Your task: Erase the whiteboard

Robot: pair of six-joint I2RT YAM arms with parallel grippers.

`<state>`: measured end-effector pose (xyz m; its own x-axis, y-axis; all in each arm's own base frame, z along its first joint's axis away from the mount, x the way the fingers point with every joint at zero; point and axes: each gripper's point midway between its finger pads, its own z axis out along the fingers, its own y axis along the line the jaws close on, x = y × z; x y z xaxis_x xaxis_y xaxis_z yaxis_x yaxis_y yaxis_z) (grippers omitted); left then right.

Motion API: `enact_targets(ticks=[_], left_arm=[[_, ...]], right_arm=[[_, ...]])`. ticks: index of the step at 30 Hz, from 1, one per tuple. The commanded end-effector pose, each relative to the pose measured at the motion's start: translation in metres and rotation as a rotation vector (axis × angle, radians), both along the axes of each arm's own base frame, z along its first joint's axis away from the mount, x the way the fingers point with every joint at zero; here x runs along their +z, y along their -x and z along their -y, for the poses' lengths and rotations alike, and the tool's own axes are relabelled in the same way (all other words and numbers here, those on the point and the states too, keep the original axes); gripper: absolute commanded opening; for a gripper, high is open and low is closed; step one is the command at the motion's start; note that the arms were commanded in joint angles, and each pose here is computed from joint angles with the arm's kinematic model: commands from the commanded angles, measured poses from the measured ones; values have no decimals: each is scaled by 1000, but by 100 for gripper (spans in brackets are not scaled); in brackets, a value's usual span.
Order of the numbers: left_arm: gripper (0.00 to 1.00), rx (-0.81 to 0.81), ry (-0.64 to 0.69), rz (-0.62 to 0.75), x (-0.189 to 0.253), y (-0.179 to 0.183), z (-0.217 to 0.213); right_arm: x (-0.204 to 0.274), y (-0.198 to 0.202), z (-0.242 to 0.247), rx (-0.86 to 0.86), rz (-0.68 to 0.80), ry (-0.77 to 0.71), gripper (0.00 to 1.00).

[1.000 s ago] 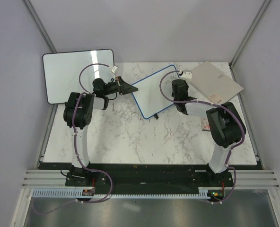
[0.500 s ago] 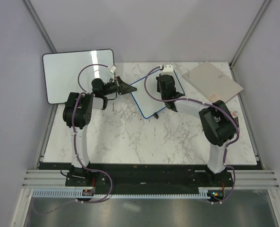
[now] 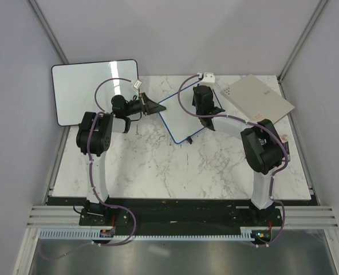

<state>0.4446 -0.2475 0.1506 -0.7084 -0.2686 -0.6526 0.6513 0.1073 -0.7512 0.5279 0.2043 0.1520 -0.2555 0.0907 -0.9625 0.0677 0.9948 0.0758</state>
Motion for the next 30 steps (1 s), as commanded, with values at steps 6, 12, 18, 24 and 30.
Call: enact_targets(ticks=[6, 12, 18, 24, 30], left_arm=[[2, -287, -15, 426, 42, 67, 22], [2, -289, -15, 423, 40, 67, 23], [2, -289, -17, 420, 39, 67, 22], [2, -291, -17, 423, 40, 68, 22], [2, -292, -17, 426, 40, 69, 23]], right_arm=[[-67, -11, 83, -200, -177, 42, 0], [-68, -4, 31, 30, -185, -4, 0], [-50, 26, -63, 327, -150, 13, 0], [-53, 49, -121, 537, -165, -18, 0], [-61, 16, -74, 324, -174, -3, 0]])
